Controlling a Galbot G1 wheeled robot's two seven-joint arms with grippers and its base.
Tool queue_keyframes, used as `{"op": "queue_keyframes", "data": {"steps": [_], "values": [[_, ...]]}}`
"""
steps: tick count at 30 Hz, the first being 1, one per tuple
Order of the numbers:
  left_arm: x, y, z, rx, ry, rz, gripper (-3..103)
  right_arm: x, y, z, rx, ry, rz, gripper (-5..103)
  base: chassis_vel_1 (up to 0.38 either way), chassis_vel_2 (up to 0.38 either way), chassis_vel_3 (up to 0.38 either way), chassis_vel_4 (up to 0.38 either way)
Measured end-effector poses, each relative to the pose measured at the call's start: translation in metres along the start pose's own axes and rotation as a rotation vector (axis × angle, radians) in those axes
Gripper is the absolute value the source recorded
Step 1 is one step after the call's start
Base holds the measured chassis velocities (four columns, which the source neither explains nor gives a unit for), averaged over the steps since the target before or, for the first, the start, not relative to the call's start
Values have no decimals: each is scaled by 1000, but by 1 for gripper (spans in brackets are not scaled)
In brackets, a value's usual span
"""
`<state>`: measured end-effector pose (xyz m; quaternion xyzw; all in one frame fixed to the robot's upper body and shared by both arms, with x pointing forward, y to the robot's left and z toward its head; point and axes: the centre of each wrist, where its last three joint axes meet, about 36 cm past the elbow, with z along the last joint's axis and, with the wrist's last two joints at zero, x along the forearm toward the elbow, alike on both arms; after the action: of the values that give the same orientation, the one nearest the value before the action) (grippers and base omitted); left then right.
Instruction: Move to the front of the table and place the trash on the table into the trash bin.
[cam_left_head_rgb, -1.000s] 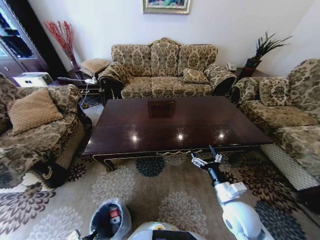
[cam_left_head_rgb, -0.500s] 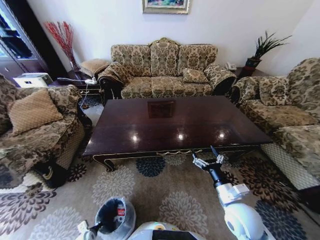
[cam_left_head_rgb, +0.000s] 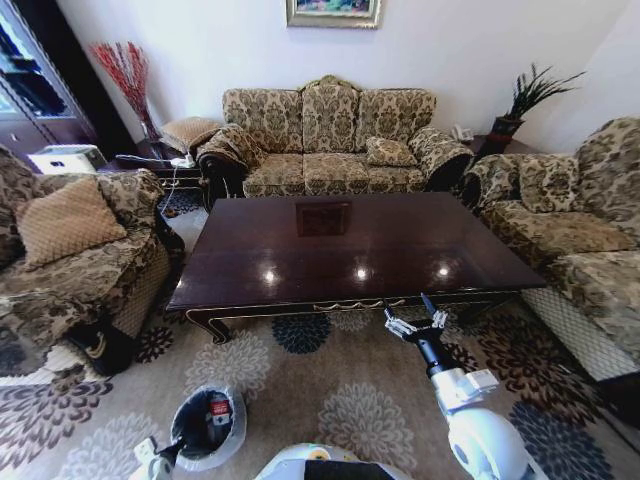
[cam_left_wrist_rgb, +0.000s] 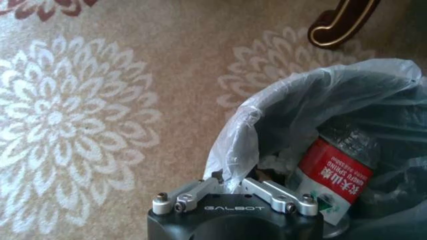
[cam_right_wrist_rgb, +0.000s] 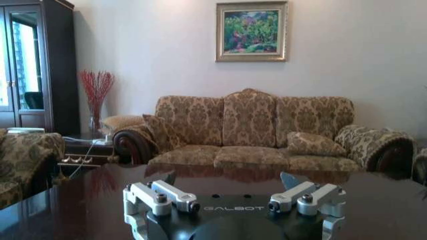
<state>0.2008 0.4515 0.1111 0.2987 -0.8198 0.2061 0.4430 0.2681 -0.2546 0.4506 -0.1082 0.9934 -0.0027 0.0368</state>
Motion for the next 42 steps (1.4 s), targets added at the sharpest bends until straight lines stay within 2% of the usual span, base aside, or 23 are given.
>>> {"op": "queue_keyframes", "data": {"steps": [3,7,8,9,12,13,15,17,18,19,20,22,23,25,28,30,33,34,36,37,38,40,42], "values": [[-1,-4,3,-22,-12,2,7,1,-1,0,4,-2,0,100,0,0,0,0],[7,-2,7,-89,-38,4,30,-3,-2,-1,7,-13,0,100,0,0,0,0],[7,-2,7,-89,-38,4,30,-3,-2,-1,7,-13,0,100,0,0,0,0],[9,-1,7,-95,-40,4,30,-4,-2,0,7,-14,0,100,0,0,0,0],[21,9,6,-125,-51,5,45,-7,-1,1,5,-21,-2,100,0,0,0,0],[21,9,6,-125,-51,5,45,-7,-1,1,5,-21,-2,100,0,0,0,0],[39,20,5,-124,-78,7,57,-11,-2,-1,0,-33,-3,100,0,0,0,0],[42,22,5,-121,-83,8,57,-11,-2,-1,-1,-35,-4,100,0,0,0,0],[60,29,3,-108,-110,15,68,-15,-1,-3,-13,-38,-4,100,0,0,0,0],[72,33,1,-102,-131,12,68,-17,-1,-4,-17,-42,-3,100,0,0,0,0],[72,33,1,-102,-131,12,68,-17,-1,-4,-17,-42,-3,100,0,0,0,0],[95,34,-7,-94,-180,2,78,-19,0,-4,-7,-42,0,100,0,0,0,0],[119,29,-18,-84,-230,2,84,-19,1,-6,13,-33,1,100,0,0,0,0],[127,27,-22,-83,-244,1,89,-18,2,-7,16,-30,1,100,0,0,0,0],[174,18,-46,-69,-369,12,99,-14,7,-17,21,-34,-4,100,0,0,0,0],[184,16,-53,-65,-398,22,99,-13,7,-19,21,-36,-5,100,0,0,0,0],[247,-12,-98,-100,-619,124,100,-7,11,-32,21,-49,-12,100,0,0,0,0],[247,-12,-98,-100,-619,124,100,-7,11,-32,21,-49,-12,100,0,0,0,0],[295,-44,-131,-182,-803,260,100,1,13,-37,26,-50,-13,100,0,0,0,0],[311,-56,-140,-208,-854,309,100,4,14,-38,28,-54,-12,100,0,0,0,0],[311,-56,-140,-208,-854,309,100,4,14,-38,28,-54,-12,100,0,0,0,0],[366,-98,-163,-268,-1004,456,100,16,18,-41,27,-66,-7,100,0,0,0,0],[394,-116,-171,-299,-1051,538,100,24,22,-43,27,-70,-2,100,0,0,0,0]]}}
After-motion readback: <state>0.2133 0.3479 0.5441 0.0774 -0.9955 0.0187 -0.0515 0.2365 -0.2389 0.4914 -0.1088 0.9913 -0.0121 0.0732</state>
